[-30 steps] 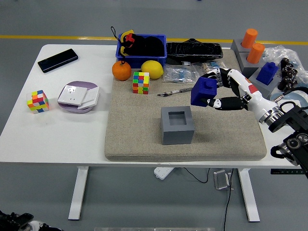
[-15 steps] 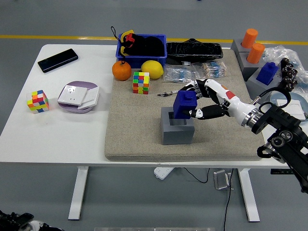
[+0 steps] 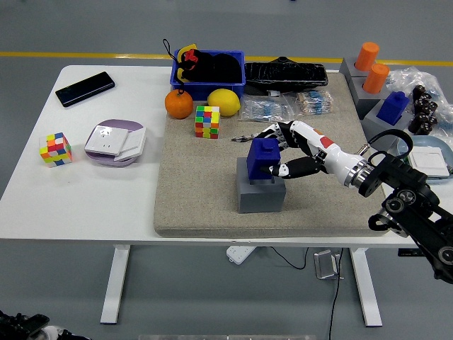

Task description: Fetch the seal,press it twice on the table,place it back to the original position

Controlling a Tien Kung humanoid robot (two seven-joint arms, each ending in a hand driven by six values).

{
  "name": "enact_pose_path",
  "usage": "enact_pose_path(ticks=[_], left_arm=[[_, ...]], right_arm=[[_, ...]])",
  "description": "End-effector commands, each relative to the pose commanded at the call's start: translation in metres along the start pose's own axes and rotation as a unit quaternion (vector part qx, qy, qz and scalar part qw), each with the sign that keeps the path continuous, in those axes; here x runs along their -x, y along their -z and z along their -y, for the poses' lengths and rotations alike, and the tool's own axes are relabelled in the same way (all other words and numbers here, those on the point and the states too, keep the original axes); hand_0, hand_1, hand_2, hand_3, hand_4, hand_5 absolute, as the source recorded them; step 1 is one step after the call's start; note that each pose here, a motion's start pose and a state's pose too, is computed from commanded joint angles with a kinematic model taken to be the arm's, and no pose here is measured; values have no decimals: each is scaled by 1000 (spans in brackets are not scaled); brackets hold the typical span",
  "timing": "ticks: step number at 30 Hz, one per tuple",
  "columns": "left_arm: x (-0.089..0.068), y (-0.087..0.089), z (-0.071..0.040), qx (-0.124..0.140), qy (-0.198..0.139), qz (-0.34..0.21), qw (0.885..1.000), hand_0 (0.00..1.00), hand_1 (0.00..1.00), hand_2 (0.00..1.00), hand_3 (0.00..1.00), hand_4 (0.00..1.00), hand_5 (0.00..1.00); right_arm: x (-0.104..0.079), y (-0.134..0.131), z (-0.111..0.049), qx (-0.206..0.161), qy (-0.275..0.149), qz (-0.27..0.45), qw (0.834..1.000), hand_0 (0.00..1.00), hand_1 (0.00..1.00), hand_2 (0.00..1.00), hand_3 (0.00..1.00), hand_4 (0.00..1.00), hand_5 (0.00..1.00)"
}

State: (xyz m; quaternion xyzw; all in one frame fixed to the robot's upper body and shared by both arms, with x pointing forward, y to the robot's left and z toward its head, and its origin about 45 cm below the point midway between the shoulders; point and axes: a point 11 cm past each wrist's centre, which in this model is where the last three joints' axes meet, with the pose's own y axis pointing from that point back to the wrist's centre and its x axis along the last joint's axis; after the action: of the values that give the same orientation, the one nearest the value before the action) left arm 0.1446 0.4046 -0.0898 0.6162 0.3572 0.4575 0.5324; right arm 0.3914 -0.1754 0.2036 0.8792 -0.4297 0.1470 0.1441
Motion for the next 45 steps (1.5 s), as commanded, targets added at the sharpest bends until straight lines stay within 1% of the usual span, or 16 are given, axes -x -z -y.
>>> enact_pose_path(ticks=[7,17,35,45], left_arm=[[-1,-1,0,0,-1,0,1000,722,692,681,749,683,259],[-1,0,0,0,-1,0,1000,722,693,681,751,683,258],[-1,-1,0,1,-1,1,1000,722,692,681,748,682,256],[0,-1,0,1,0,1,1000,722,692,681,750,683,257]], right_arm=[[1,-4,3,7,3,-2,1000,506,369,392,441,709,2],[1,-7,3,14,8,-8,1000,505,370,396,446,708,2],[2,-9,4,15,11,-14,1000,503,369,394,445,708,2],[3,-12,5,22,15,-24,999,503,369,394,445,708,2]])
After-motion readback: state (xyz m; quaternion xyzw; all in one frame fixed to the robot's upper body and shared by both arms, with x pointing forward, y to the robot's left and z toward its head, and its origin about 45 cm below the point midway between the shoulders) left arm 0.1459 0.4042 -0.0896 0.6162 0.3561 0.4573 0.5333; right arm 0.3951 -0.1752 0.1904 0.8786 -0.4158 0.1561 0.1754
